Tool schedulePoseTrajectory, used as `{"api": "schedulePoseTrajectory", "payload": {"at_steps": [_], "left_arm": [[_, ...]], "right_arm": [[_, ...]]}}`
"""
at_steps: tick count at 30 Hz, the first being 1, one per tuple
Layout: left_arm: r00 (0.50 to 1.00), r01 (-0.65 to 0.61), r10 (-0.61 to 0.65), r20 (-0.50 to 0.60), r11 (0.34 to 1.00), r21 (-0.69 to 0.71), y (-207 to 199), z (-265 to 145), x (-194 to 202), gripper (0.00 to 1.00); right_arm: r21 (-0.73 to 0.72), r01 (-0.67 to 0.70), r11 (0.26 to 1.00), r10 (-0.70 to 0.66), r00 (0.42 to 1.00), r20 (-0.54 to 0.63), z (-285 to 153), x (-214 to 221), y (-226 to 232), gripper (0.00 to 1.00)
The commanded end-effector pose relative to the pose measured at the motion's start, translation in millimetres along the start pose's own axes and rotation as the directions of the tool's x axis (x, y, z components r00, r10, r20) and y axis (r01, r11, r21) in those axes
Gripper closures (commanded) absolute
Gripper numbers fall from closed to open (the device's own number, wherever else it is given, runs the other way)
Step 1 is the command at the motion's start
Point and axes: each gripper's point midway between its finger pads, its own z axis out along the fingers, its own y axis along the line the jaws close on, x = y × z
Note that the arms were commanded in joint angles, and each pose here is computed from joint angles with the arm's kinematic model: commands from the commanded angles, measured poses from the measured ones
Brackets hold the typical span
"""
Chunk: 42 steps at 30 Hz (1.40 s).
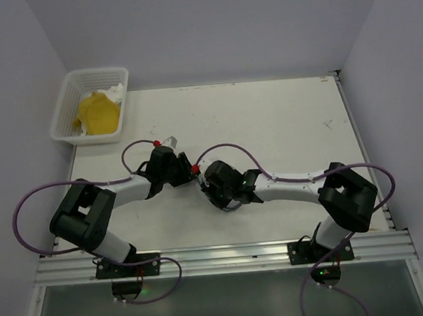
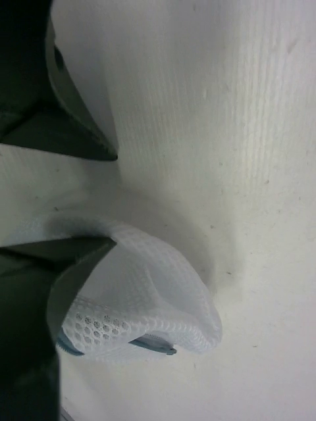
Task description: Unzip the laundry bag and remove the bra
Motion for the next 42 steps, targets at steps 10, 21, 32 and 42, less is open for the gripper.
{"api": "schedulePoseTrajectory", "payload": {"at_steps": [10, 21, 32, 42], "left_arm": [[0.985, 0.076, -0.038, 0.169, 0.971, -0.225, 60, -67, -41, 0.01], [0.937, 0.1, 0.031, 0.349, 0.931, -0.351, 80, -136, -89, 0.0], [0.853, 0.049, 0.117, 0.508, 0.952, -0.302, 31, -210, -137, 0.0], [0.704, -0.003, 0.238, 0.669, 0.943, -0.332, -10, -320, -171, 0.0]], "right_arm": [[-0.048, -0.023, 0.999, 0.02, 0.998, -0.051, 17, 4, 12, 0.89], [-0.12, -0.037, 0.992, 0.045, 0.997, 0.06, -25, -62, 34, 0.43], [-0.005, -0.097, 0.995, 0.095, 0.963, 0.251, -89, -134, 18, 0.06], [0.262, -0.488, 0.833, 0.269, 0.77, 0.578, -228, -149, -120, 0.01]]}}
